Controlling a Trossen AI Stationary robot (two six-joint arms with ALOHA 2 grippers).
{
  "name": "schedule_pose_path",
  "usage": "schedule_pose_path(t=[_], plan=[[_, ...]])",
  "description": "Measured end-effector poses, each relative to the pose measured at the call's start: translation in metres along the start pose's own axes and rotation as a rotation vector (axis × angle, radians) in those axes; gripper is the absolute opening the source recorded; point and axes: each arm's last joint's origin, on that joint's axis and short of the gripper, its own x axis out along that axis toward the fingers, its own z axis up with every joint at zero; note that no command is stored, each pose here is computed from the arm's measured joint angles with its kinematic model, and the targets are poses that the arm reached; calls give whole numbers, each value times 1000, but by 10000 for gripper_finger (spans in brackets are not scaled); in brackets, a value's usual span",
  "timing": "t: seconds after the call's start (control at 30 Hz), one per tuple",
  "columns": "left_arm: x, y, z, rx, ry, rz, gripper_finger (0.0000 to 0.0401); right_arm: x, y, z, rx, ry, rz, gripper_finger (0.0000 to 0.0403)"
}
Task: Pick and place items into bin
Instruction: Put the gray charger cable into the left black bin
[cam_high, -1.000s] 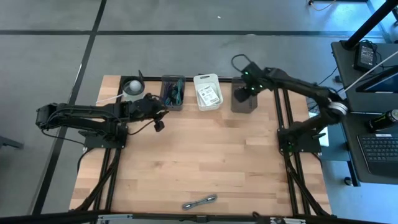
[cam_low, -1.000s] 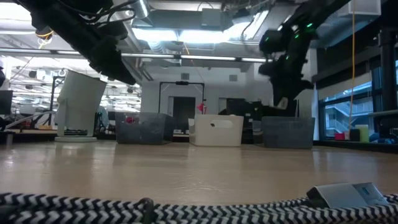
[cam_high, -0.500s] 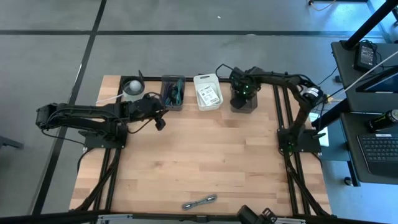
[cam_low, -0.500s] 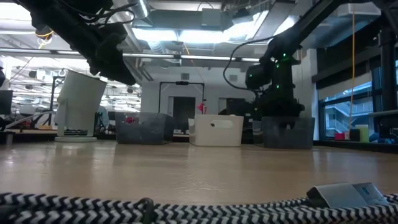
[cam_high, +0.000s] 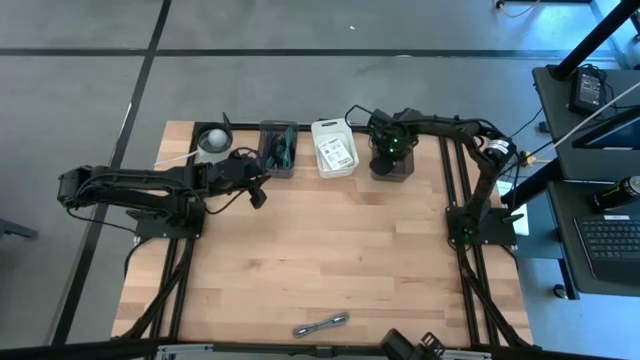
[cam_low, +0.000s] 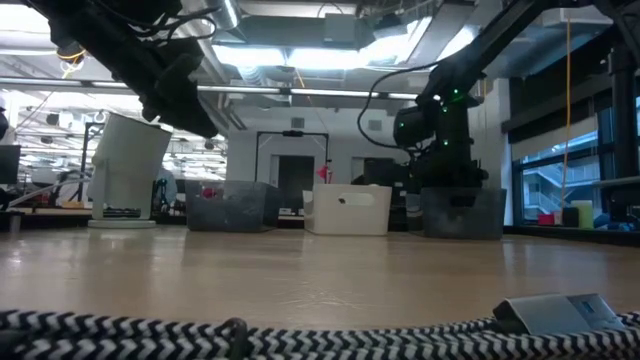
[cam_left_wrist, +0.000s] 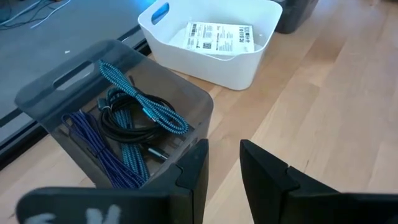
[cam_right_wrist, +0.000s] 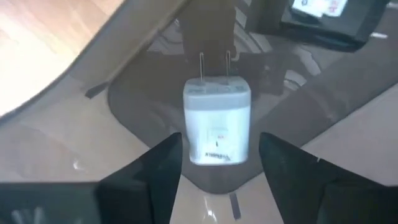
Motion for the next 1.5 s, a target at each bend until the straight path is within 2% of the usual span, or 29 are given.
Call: schedule_pose_path(t=[0.2, 0.4, 0.57, 0.73, 0.77, 0.9, 1.0, 1.13, 1.23, 1.33, 1.5], plan=[[0, 1, -2, 8, 18, 5, 86, -28, -6, -8, 0, -35, 2, 200], [0, 0, -3, 12, 35, -18, 86, -87, -8, -36, 87, -213, 24, 174], [0, -1, -5, 20, 57, -54, 86, -136, 12, -71, 143, -412, 96, 110], [-1, -4, -5, 62, 64, -98, 86, -166, 53, -102, 105, -599, 179, 18], [-2, -6, -5, 67, 66, -105, 86, -167, 65, -108, 86, -642, 184, 10], [-11, -13, 0, 107, 89, -111, 86, -151, 111, -131, 18, -777, 280, 12], [-18, -21, 5, 159, 105, -96, 86, -127, 140, -151, -48, -865, 391, 6], [-25, -38, 14, 205, 103, -133, 86, -90, 168, -177, -170, -945, 552, 4], [-26, -55, 21, 241, 120, -144, 86, -70, 178, -197, -195, -984, 699, 3], [-27, -74, 29, 281, 159, -143, 86, -56, 181, -212, -167, -993, 803, 2], [-22, -113, 45, 376, 239, -142, 86, -39, 181, -228, -145, -944, 820, 2]])
